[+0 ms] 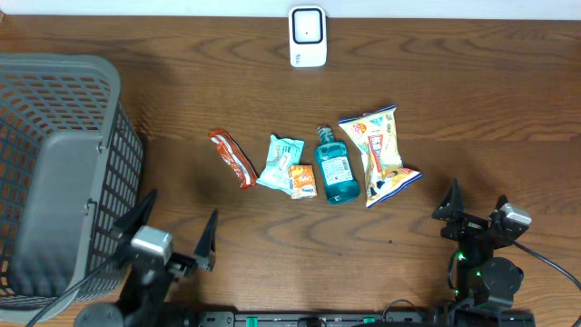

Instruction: Scan the item barcode

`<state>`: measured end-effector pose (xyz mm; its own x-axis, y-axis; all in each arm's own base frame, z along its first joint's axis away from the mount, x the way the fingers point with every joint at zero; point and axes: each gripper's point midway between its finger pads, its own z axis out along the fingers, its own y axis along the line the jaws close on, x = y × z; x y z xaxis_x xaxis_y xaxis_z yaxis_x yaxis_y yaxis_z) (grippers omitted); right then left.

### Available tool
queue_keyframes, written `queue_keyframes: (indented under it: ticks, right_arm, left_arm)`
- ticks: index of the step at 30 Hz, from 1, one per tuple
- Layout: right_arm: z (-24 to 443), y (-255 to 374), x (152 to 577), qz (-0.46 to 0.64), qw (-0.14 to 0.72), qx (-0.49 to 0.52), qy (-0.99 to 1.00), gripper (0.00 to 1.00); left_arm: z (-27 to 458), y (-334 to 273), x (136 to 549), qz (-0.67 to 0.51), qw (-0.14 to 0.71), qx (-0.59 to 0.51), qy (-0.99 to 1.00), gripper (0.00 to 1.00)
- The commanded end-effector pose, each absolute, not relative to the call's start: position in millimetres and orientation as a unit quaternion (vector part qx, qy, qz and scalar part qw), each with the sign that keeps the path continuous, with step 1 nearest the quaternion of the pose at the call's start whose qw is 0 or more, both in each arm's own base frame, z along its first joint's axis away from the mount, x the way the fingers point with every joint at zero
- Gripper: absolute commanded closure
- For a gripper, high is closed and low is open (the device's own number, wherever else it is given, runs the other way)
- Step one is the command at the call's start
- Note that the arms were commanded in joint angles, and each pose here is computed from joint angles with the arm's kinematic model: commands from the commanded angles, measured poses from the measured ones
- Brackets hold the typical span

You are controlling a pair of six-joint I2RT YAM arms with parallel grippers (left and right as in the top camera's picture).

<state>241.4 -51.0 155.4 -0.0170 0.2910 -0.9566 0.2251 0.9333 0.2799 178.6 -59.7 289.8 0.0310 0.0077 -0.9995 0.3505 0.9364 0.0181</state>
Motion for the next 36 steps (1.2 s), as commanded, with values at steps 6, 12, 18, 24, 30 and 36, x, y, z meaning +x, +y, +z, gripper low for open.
queue_keyframes:
  ticks: [6,12,18,24,30,36]
  right_arm:
    - [155.1,-50.5,241.3,0.029,0.677,0.185,0.712,0.01]
    - [155.1,-50.5,241.3,0.029,0.677,0.185,0.712,0.01]
    - [155.8,-50.3,241.4,0.030,0.678,0.185,0.711,0.01]
    - [156.6,-28.9,244.7,0.103,0.672,0.172,0.713,0.01]
    - [166.9,13.5,243.5,0.274,0.639,0.172,0.698,0.01]
    - [196.4,53.1,228.5,0.328,0.626,0.058,0.705,0.01]
  left_arm:
    - [254.8,-81.0,189.4,-0.174,0.684,0.177,0.686,0.02]
    - [214.2,-75.5,203.2,-0.171,0.654,0.156,0.720,0.02]
    - [178.1,-74.0,206.6,-0.177,0.616,0.143,0.754,0.02]
    - [160.6,-74.2,202.2,-0.184,0.585,0.135,0.778,0.02]
    - [143.7,-74.4,196.6,-0.191,0.554,0.126,0.800,0.02]
    - [122.2,-74.8,187.1,-0.199,0.512,0.115,0.828,0.02]
